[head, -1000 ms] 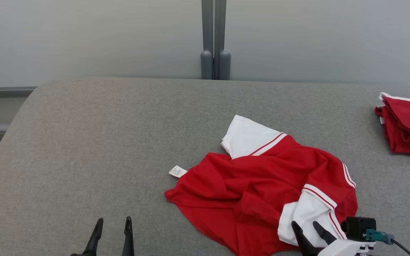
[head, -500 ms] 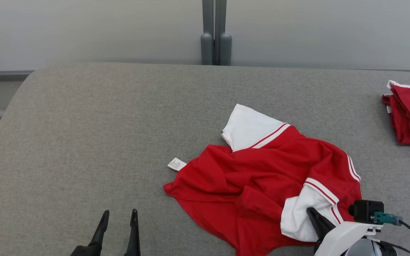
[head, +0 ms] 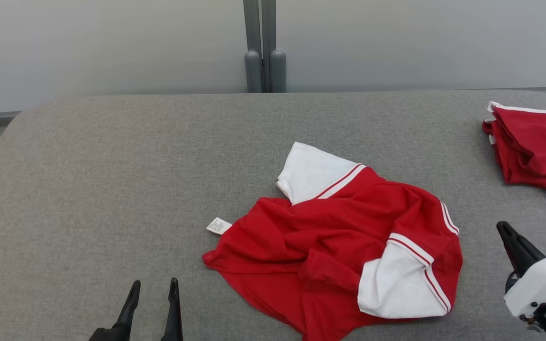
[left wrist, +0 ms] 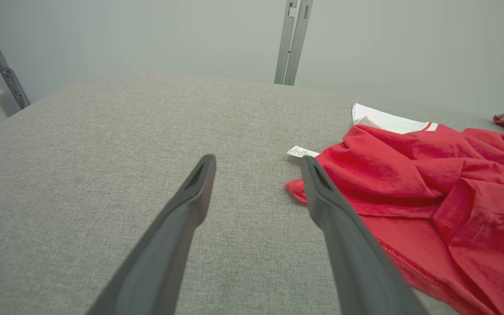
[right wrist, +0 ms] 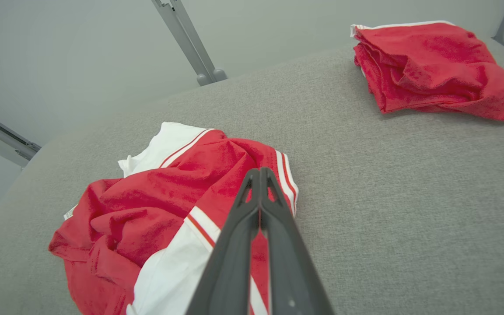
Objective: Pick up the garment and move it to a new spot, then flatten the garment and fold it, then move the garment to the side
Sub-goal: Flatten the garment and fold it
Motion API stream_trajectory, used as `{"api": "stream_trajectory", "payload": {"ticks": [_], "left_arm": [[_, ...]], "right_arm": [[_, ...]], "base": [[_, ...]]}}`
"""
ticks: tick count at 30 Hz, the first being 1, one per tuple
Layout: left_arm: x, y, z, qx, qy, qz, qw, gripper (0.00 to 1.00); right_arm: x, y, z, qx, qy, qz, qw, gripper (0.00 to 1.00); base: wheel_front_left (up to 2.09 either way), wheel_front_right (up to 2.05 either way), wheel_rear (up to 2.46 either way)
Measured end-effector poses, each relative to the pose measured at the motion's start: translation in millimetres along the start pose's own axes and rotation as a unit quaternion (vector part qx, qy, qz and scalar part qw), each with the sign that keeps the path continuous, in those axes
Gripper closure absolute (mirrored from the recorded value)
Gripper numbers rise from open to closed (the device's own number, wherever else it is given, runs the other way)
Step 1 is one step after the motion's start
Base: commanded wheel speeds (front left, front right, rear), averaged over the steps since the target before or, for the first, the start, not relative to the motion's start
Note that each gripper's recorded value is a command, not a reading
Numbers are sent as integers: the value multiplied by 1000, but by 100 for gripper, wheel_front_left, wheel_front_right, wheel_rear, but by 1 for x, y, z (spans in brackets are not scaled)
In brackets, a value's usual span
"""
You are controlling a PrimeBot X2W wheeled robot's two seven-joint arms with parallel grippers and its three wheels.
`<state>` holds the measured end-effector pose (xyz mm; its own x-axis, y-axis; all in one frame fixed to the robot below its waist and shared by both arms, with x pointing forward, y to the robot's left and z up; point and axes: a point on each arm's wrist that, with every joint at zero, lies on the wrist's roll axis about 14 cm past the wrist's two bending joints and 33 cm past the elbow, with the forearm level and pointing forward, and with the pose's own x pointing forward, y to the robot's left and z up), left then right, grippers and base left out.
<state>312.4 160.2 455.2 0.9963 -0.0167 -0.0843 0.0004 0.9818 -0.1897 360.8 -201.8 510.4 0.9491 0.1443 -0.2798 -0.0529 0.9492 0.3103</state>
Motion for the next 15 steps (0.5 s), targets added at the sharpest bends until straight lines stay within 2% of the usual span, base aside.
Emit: {"api": "stream_trajectory", "payload": {"ticks": [5,10,11,12,15], "left_arm": [[2,-6,3,0,-5,-11,1000,0],[2,-8,2,-4,-4,-12,1000,0],[2,-8,1,-4,-2,-12,1000,0],[2,-8,0,-4,0,-12,1000,0],[3,-8,-3,-5,6,-11,1000,0]], "right_arm": [[-12,-20,15,-37,-3,-31,999,100],[-11,-13,6,-55,9,-24,998,100],[-9,-6,3,-67,14,-12,998,61],[-6,2,-1,-81,22,1,996,0],[-1,31,-28,-143,78,61,985,0]], "base": [[0,0,0],[0,0,0],[0,0,0],[0,0,0],[0,0,0]]}}
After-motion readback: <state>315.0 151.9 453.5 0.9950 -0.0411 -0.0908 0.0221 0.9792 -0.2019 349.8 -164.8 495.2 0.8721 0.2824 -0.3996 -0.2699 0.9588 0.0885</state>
